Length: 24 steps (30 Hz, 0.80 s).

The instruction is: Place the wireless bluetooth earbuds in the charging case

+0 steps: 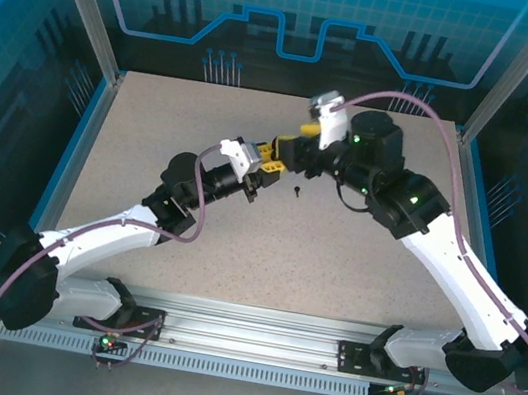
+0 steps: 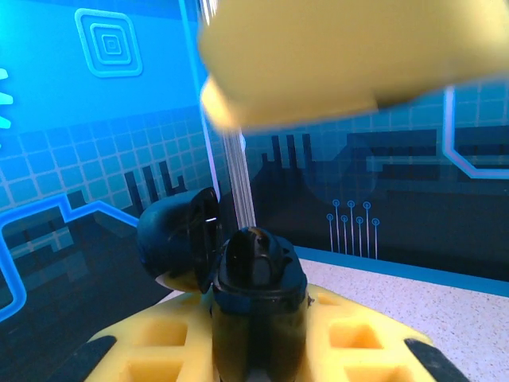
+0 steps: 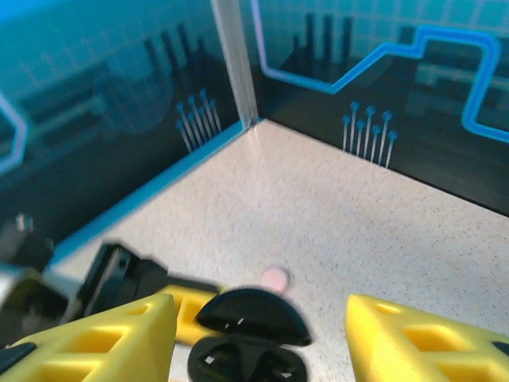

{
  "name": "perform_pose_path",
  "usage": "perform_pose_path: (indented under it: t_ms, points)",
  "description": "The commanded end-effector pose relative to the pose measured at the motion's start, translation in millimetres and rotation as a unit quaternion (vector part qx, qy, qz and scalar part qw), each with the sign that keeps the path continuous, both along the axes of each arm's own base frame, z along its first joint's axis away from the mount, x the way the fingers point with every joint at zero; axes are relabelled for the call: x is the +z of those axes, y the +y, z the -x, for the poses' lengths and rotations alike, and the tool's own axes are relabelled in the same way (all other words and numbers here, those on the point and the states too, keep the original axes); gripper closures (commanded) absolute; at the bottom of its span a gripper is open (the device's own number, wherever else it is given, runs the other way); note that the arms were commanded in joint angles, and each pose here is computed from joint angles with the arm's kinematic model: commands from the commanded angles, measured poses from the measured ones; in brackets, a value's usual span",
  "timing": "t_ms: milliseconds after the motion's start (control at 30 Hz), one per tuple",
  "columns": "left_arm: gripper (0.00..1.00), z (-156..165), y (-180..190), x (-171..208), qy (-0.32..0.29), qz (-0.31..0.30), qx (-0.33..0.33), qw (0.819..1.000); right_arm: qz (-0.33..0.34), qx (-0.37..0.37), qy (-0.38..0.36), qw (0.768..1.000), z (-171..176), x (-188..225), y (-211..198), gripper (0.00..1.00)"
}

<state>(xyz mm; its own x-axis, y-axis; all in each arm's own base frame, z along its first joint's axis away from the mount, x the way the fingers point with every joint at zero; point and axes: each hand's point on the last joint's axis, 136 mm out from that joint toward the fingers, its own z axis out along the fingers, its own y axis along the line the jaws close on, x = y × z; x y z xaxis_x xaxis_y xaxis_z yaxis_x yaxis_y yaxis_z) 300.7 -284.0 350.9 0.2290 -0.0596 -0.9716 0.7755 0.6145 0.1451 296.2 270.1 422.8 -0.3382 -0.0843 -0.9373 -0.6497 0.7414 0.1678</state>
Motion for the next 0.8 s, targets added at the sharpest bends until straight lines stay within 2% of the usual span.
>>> perform_pose_path:
  t_ms: [0,100,233,333,533,767]
  points:
    - [1.0,5.1,4.9,8.8,-0.014,0.019,0.006,1.0,-0.073,-0.054,0.009,0.996,-3.3,36.1,-37.4,0.4]
    - [1.0,5.3,8.0,9.2,-0.016,0.022,0.012,1.0,-0.082,-0.121,0.05,0.988,-21.1,22.3,-70.1,0.39]
    - [1.0,6.4,12.0,9.2,-0.02,0.022,0.021,0.999,-0.062,-0.182,0.142,0.971,-52.8,-41.0,-96.8,0.38]
    - [1.0,6.5,16.1,10.8,-0.021,0.026,0.03,0.999,-0.025,-0.19,0.217,0.957,-74.2,-105.4,-95.3,0.39]
    - [1.0,9.9,24.8,14.7,-0.023,0.031,0.044,0.998,0.061,-0.15,0.346,0.924,-104.3,-225.5,-63.8,0.45]
    - [1.0,14.6,30.0,17.0,-0.026,0.031,0.049,0.998,0.18,-0.181,0.408,0.876,-123.1,-323.0,-59.5,0.5]
